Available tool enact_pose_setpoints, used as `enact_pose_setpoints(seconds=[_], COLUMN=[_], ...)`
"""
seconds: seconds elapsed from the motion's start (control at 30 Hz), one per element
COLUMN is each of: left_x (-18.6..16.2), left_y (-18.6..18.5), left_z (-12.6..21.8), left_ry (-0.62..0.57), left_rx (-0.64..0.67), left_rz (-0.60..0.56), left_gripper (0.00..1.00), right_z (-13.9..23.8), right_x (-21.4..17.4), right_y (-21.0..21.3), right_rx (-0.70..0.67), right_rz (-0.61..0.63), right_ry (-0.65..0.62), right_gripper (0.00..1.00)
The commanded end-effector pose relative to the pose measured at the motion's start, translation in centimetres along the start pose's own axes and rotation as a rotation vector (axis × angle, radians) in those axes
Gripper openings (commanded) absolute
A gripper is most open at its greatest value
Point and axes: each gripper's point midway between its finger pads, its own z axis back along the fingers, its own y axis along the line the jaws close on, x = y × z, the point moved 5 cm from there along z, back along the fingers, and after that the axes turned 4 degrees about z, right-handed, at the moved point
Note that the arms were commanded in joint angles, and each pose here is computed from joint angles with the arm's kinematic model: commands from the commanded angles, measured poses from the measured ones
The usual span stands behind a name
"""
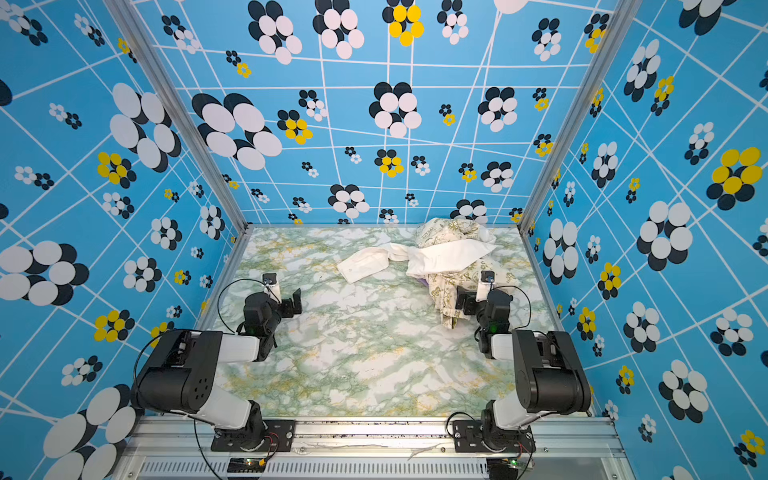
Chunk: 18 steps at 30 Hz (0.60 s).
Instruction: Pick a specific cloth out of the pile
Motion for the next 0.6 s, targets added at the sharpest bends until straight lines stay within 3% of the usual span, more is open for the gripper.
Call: enact_pose_setpoints(seconds=[0.0, 0.43, 0.57], left_x=[1.0, 0.9, 1.0], left_y=[0.0, 0.0, 0.0], left_z=[-0.3, -0.3, -0.3], left_ry=[-0.034, -0.031, -0.032], left_rx=[-0.005, -0.005, -0.005], left_rz=[-0.009, -0.007, -0.007], left_gripper=[0.99, 0.99, 0.99], right_z=[0.1, 0.0, 0.0], right_x=[-0.1, 0.0, -0.2], right_y=[0.1, 0.1, -1.0], right_rx=[0.004, 0.004, -0.08], right_rz=[-0.003, -0.003, -0.033], right_ry=[-0.01, -0.01, 0.004], right_gripper=[0.99, 0.99, 0.99])
